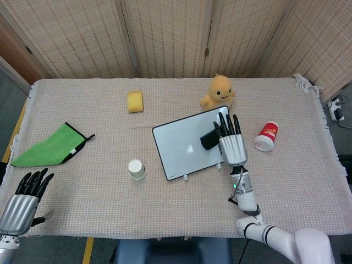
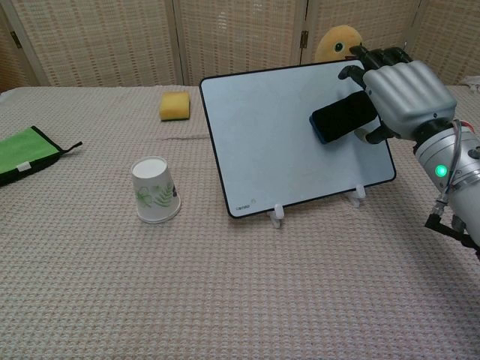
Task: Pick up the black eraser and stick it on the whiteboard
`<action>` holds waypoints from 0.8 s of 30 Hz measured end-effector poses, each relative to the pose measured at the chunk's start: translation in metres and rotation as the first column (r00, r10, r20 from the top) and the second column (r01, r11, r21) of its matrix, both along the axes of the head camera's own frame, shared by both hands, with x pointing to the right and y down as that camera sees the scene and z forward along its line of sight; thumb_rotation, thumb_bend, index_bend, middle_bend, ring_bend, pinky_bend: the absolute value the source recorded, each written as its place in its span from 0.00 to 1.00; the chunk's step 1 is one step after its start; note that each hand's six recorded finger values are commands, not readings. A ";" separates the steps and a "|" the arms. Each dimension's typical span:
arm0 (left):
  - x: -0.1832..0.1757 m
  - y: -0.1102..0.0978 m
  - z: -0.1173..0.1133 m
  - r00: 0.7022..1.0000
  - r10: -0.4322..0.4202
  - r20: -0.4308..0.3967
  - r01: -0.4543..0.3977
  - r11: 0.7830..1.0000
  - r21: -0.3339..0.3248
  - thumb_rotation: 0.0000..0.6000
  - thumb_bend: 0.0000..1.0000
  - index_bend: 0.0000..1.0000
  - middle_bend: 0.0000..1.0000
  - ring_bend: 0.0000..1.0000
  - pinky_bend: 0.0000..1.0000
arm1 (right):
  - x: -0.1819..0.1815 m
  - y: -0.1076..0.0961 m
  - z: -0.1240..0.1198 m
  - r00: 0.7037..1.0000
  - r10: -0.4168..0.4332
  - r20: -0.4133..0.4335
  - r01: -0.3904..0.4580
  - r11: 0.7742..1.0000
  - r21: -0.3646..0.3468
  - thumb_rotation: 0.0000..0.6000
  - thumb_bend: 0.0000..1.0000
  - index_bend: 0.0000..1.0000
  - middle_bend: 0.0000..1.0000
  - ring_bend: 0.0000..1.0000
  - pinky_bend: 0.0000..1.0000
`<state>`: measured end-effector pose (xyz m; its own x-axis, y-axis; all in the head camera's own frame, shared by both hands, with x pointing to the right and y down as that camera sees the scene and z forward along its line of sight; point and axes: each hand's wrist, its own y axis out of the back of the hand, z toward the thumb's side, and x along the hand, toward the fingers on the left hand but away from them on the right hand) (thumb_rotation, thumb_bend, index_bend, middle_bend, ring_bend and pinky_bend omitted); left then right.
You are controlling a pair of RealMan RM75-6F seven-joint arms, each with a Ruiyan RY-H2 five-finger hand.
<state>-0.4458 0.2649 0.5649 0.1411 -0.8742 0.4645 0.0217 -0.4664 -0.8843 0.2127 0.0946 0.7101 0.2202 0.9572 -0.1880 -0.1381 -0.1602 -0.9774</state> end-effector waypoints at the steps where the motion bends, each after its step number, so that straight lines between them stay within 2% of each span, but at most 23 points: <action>1: 0.000 0.000 0.000 1.000 0.000 0.001 0.000 1.000 0.000 1.00 0.20 0.00 0.00 0.00 0.00 | 0.001 0.000 0.000 1.000 0.001 0.001 -0.001 1.000 -0.001 1.00 0.30 0.11 0.00 0.00 0.00; 8: 0.000 0.000 0.001 1.000 -0.001 0.006 0.001 1.000 0.000 1.00 0.20 0.00 0.00 0.00 0.00 | 0.010 0.005 -0.006 1.000 -0.011 0.021 0.011 1.000 -0.013 1.00 0.30 0.09 0.00 0.00 0.00; 14: 0.000 0.000 0.001 1.000 -0.001 0.012 0.001 1.000 0.003 1.00 0.20 0.00 0.00 0.00 0.00 | 0.029 0.028 -0.022 0.997 -0.028 0.065 0.032 0.998 -0.061 1.00 0.30 0.05 0.00 0.00 0.00; 17: 0.000 -0.001 0.002 1.000 -0.002 0.020 0.002 1.000 0.007 1.00 0.20 0.00 0.00 0.00 0.00 | 0.047 0.050 -0.038 0.996 -0.039 0.076 0.047 0.993 -0.104 1.00 0.30 0.03 0.00 0.00 0.00; 20: -0.002 -0.002 0.003 0.999 -0.010 0.035 0.010 1.000 0.014 1.00 0.20 0.00 0.00 0.00 0.00 | 0.075 0.083 -0.058 0.997 -0.041 0.062 0.051 0.985 -0.167 1.00 0.30 0.00 0.00 0.00 0.00; 24: 0.001 -0.002 0.002 0.999 0.000 0.045 -0.001 0.999 0.033 1.00 0.20 0.00 0.00 0.00 0.00 | 0.127 0.132 -0.091 0.999 -0.015 -0.033 0.008 0.973 -0.229 1.00 0.30 0.00 0.00 0.00 0.00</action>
